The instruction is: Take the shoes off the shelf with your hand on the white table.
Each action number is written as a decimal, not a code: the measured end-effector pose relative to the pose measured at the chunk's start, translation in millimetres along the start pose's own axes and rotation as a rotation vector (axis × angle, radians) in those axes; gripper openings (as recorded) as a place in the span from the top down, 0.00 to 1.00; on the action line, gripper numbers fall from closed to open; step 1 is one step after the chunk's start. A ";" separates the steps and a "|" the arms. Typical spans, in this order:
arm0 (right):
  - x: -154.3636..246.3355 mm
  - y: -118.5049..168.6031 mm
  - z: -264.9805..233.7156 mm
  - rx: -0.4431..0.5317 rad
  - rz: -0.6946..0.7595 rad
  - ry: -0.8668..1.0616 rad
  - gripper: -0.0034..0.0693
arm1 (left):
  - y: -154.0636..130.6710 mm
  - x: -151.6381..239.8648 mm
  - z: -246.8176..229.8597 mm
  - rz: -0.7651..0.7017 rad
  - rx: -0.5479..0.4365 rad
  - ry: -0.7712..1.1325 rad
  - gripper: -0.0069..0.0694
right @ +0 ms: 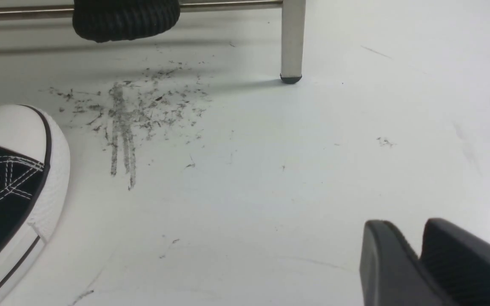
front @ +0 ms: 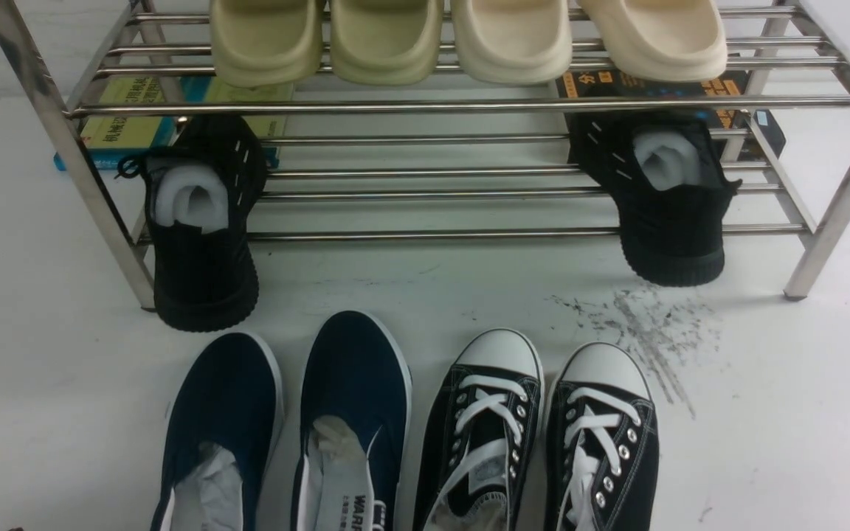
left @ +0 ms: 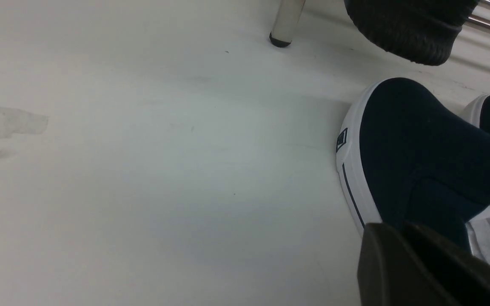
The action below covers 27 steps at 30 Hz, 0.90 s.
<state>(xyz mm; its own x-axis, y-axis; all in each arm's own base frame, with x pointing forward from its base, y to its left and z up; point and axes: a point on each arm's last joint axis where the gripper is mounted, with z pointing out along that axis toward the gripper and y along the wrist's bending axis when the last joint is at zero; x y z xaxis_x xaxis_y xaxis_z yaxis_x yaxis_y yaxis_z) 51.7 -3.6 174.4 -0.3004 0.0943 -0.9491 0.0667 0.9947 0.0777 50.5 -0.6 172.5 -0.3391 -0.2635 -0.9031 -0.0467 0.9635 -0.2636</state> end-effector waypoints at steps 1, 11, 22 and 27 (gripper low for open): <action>0.0 0.0 0.0 0.000 0.000 0.000 0.74 | 0.0 0.0 0.0 0.000 0.000 0.000 0.82; 0.0 0.0 0.0 0.000 0.000 0.000 0.72 | 0.1 0.0 0.0 0.000 -0.001 0.000 0.81; 0.0 0.0 0.0 0.000 0.000 0.000 0.70 | 0.1 0.0 0.0 0.000 -0.001 0.000 0.80; 0.0 0.0 0.0 0.000 0.000 0.000 0.69 | 0.1 0.0 0.0 0.000 -0.001 0.000 0.78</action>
<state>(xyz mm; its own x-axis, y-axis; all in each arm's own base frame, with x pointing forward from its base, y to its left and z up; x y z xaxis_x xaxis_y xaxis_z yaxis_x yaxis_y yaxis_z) 51.7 -3.6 174.4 -0.3004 0.0943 -0.9491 0.0667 0.9947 0.0777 50.5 -0.6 172.5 -0.3388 -0.2639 -0.9031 -0.0478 0.9634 -0.2636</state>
